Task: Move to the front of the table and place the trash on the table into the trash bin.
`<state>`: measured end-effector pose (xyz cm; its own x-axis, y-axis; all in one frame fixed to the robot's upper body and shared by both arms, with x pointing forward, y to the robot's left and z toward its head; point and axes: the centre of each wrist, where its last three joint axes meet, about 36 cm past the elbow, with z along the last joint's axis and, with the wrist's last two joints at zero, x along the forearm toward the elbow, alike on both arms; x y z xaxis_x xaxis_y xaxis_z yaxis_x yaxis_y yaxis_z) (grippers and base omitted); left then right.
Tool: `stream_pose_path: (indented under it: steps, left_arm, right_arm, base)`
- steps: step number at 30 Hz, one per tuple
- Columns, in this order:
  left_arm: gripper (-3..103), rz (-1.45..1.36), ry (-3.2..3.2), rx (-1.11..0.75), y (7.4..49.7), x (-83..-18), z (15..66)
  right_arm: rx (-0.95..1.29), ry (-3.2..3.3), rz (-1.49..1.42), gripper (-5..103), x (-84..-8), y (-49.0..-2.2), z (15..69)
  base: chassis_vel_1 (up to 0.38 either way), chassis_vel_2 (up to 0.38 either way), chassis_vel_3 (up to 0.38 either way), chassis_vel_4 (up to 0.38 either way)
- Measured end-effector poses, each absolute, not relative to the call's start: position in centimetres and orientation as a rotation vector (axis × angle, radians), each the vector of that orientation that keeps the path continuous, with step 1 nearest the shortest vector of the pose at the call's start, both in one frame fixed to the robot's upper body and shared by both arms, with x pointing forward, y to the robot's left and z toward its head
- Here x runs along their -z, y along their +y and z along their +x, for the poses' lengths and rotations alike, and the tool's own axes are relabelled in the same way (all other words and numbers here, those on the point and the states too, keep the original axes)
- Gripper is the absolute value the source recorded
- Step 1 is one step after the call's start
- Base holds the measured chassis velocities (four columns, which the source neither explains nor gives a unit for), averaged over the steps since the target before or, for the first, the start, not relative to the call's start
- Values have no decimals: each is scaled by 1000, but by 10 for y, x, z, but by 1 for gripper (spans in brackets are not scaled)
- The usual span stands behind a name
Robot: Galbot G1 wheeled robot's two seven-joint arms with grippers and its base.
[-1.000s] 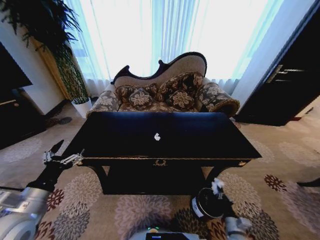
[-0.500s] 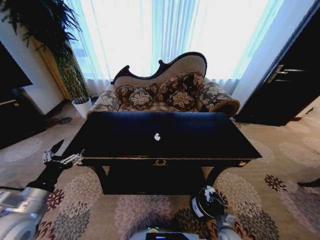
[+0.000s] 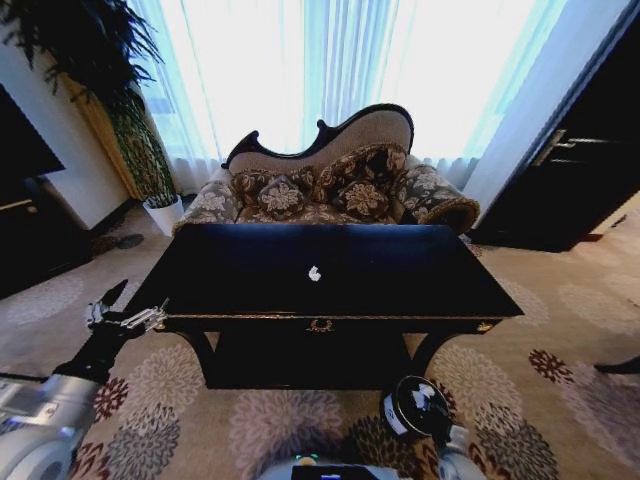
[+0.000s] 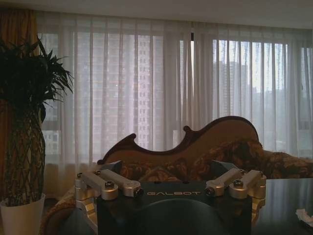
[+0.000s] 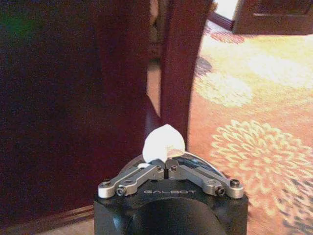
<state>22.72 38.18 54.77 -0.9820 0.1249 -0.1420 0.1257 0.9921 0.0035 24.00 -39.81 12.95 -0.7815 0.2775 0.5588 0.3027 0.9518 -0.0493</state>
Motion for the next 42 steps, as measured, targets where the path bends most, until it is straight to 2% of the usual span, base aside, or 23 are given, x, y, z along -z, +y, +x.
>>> stream_pose_path:
  steps: [6,13,15,16,17,19,21,22,23,25,27,28,31,35,37,41,42]
  left_arm:
    - [100,189,2993,8,382,-548,227]
    - [100,189,2993,8,382,-548,227]
    - [100,189,2993,8,382,-548,227]
    - [100,189,2993,8,382,-548,227]
    - [100,189,2993,8,382,-548,227]
    - [100,189,2993,8,382,-548,227]
    - [100,189,2993,8,382,-548,227]
    - [100,189,2993,8,382,-548,227]
    - [100,189,2993,8,382,-548,227]
    - [100,189,2993,8,382,-548,227]
    - [100,189,2993,8,382,-548,227]
    - [100,189,2993,8,382,-548,227]
    - [100,189,2993,8,382,-548,227]
    - [100,189,2993,8,382,-548,227]
    - [100,189,2993,8,382,-548,227]
    - [100,189,2993,8,382,-548,227]
    - [100,189,2993,8,382,-548,227]
  right_arm:
    - [9,-2477,-434,0,-121,-417,246]
    - [13,-2465,-427,-2,-118,-413,251]
    - [10,-2464,-419,1,-116,-410,252]
    - [9,-2464,-417,7,-116,-409,253]
    - [9,-2464,-417,7,-116,-409,253]
    - [12,-2459,-407,18,-117,-406,252]
    - [12,-2458,-405,18,-117,-405,252]
    - [12,-2456,-404,28,-117,-405,250]
    - [12,-2454,-407,28,-117,-405,250]
    - [11,-2452,-409,39,-117,-404,249]
    - [10,-2451,-409,39,-117,-404,248]
    - [11,-2450,-408,50,-117,-404,247]
    - [11,-2450,-407,55,-117,-404,246]
    - [13,-2454,-407,77,-119,-404,246]
    - [13,-2454,-407,77,-119,-404,247]
    - [19,-2465,-402,97,-122,-402,250]
    - [19,-2465,-402,97,-122,-402,250]
  base:
    - [0,0,0,0]
    - [0,0,0,0]
    - [0,0,0,0]
    - [0,0,0,0]
    - [0,0,0,0]
    - [0,0,0,0]
    - [0,0,0,0]
    - [0,0,0,0]
    - [0,0,0,0]
    - [0,0,0,0]
    - [0,0,0,0]
    - [0,0,0,0]
    - [0,0,0,0]
    - [0,0,0,0]
    - [0,0,0,0]
    - [0,0,0,0]
    - [0,0,0,0]
